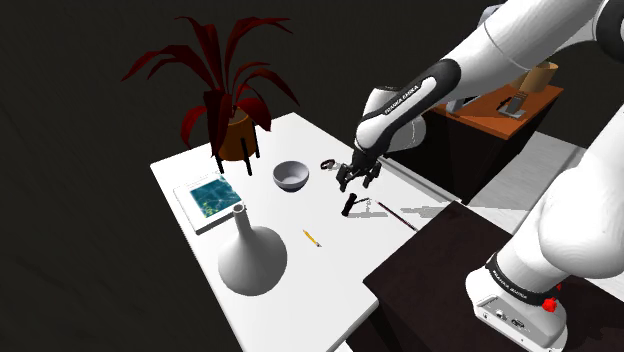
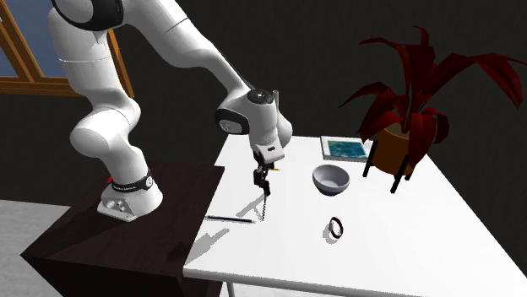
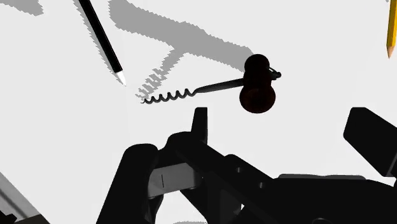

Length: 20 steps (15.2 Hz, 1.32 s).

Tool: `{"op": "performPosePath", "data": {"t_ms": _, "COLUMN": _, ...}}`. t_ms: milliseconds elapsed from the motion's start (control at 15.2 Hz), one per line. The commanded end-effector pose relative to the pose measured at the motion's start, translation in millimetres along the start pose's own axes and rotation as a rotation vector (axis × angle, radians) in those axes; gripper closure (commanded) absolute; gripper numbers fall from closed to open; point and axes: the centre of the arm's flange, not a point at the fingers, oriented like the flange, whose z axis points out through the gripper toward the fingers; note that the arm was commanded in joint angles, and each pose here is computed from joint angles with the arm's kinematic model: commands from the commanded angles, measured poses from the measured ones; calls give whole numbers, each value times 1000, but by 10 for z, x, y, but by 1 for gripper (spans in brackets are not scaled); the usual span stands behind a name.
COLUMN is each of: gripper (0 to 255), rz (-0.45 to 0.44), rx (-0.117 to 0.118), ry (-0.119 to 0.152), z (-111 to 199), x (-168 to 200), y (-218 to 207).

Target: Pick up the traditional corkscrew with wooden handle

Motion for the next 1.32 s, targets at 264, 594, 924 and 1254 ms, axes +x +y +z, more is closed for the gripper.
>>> {"op": "performPosePath", "data": {"t_ms": 264, "gripper": 0, "rz": 1, "rx": 1, "ry": 0, "z": 314, "x": 8, "y": 59}}
{"op": "performPosePath", "data": {"t_ms": 594, "gripper": 255, "rz": 1, "rx": 1, "ry": 0, "z": 339, "x": 14, "y": 59}}
{"op": "performPosePath", "data": {"t_ms": 924, "gripper": 255, "rz": 1, "rx": 1, "ry": 0, "z": 341, "x": 15, "y": 59}}
{"op": "performPosePath", "data": {"t_ms": 1254, "gripper": 255, "rz": 1, "rx": 1, "ry": 0, "z": 188, "x": 8, "y": 35}}
